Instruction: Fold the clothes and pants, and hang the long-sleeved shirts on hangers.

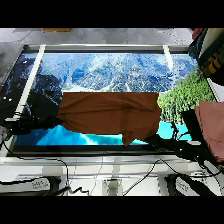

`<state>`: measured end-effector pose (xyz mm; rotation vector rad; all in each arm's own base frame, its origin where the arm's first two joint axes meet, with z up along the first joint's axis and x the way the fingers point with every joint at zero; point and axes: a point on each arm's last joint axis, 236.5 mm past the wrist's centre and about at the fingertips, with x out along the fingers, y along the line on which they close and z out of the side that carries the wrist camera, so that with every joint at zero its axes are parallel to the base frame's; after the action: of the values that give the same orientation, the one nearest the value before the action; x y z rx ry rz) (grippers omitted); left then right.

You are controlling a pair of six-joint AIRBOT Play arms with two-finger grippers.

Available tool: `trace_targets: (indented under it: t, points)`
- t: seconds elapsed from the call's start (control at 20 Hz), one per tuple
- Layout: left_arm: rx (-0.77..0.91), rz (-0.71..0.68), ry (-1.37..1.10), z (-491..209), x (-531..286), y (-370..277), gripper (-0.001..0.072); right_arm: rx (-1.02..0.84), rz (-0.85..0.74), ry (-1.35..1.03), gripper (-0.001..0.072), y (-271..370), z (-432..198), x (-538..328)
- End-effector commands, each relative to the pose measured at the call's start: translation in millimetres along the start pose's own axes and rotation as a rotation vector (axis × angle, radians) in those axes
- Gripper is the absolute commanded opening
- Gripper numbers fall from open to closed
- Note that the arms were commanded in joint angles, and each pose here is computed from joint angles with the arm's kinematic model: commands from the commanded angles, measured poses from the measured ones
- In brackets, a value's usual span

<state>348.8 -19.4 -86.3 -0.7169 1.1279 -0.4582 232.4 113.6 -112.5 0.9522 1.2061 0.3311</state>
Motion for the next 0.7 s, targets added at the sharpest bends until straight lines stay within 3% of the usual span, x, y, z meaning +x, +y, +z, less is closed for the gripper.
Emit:
trace_targets:
  t: [0.0,0.15,0.45,0.65]
  points:
    - [-0.001,-0.003,0.001,0,0,-1,0.0012,-0.103,0.05,0.012,0.0256,10,-2,1]
    - [0.008,-0.042,0.027,-4,-2,-11,0.0012,-0.202,0.154,0.063,0.0014,41,-7,-6]
    - [0.199,-0.007,-0.061,32,-46,-52,0.0011,-0.383,0.378,0.139,0.0014,128,4,-50]
    - [0.368,0.054,-0.219,73,-96,-97,0.001,-0.463,0.362,0.046,0.0014,164,37,-74]
